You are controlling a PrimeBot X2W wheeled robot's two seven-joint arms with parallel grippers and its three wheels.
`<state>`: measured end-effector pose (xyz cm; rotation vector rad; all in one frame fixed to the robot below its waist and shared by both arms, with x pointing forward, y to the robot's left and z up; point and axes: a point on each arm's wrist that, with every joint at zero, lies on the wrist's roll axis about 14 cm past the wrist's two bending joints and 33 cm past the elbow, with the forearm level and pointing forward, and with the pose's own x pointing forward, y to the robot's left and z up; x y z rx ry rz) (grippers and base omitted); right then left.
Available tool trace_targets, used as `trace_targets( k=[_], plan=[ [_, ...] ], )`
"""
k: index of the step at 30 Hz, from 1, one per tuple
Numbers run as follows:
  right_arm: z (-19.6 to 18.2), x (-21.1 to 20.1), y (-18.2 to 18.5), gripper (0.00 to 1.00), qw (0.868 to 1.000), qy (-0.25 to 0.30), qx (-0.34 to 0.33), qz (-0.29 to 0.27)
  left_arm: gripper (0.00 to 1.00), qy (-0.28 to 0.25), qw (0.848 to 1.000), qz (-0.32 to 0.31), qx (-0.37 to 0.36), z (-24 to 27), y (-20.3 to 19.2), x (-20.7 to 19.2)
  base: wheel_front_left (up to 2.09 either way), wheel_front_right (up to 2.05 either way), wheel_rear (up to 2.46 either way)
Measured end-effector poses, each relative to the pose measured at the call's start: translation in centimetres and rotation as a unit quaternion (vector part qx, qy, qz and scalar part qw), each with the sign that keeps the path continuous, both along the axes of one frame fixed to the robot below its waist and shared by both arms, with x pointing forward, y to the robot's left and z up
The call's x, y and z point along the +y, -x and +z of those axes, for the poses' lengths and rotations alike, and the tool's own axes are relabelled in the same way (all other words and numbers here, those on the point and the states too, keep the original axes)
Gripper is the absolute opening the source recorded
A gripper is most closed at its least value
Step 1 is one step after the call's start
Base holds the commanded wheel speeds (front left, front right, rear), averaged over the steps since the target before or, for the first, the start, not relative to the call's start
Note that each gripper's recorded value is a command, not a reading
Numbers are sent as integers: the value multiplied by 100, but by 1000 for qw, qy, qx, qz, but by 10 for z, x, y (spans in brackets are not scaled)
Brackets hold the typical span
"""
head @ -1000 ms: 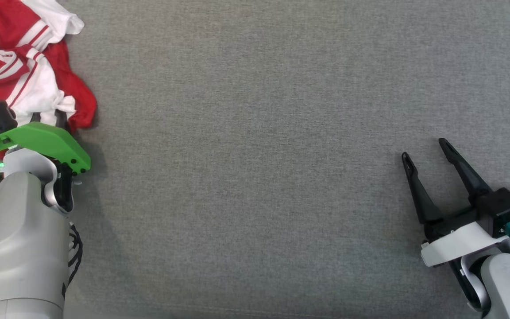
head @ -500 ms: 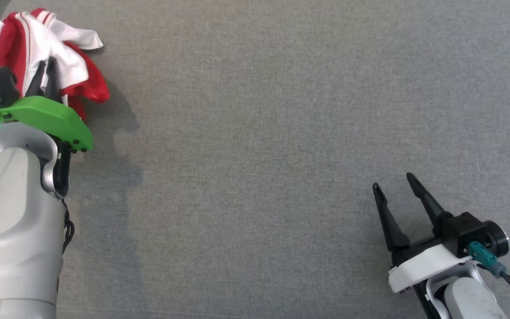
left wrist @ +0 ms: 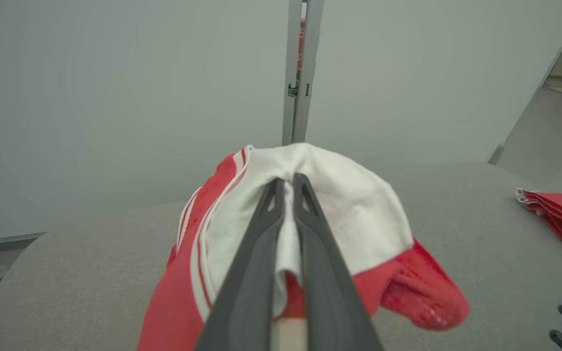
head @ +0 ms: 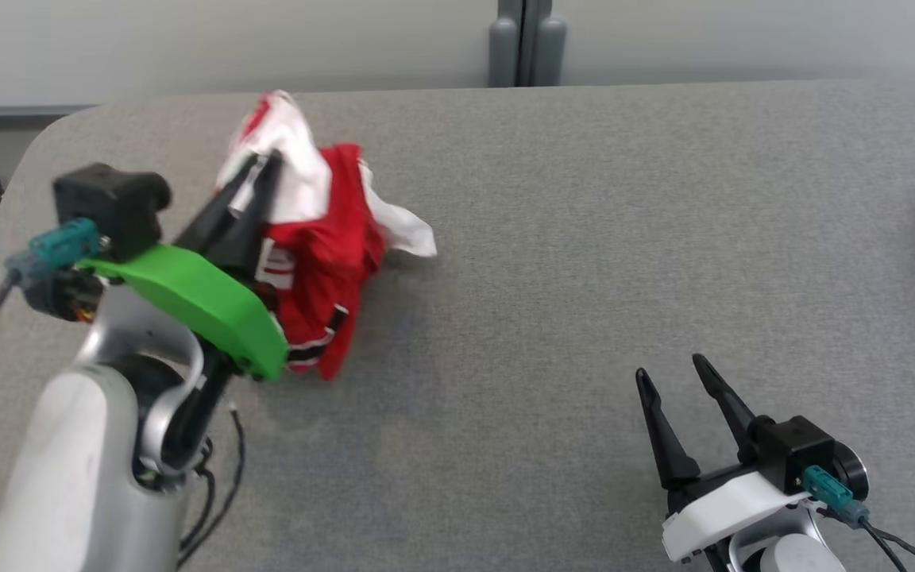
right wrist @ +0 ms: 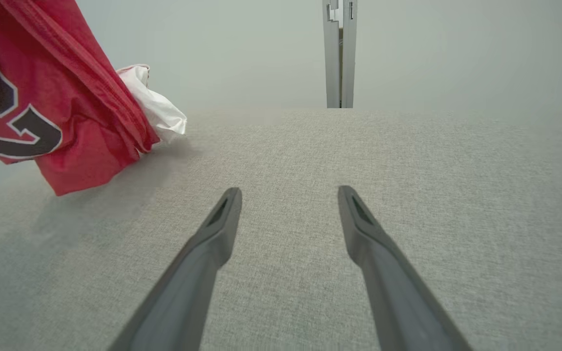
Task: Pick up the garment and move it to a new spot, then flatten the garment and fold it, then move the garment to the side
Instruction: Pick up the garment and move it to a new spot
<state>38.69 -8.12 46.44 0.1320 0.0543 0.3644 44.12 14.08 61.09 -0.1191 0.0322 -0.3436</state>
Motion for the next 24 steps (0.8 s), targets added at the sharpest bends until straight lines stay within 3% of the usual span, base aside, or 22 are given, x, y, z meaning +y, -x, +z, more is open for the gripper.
trace_targets(
  k=[7,11,15,22,23,24],
  plan=[
    [8,-23,12,100,999,-5,-8,-40,0,25,985,-169,7,15,47,-107,0,0,0],
    [11,-33,18,100,998,-6,-11,-56,0,40,971,-230,40,-4,62,-153,0,0,0],
    [11,-47,23,100,997,-6,-10,-80,0,43,959,-263,95,-45,71,-189,0,0,0],
    [10,-70,31,100,993,-4,-7,-118,0,44,951,-251,176,-122,72,-214,0,0,0],
    [9,-73,32,100,992,-3,-4,-123,45,45,951,-247,179,-130,71,-215,0,0,0],
    [8,-76,33,100,992,-3,-3,-128,78,45,952,-245,180,-135,71,-218,0,0,0]
  ],
)
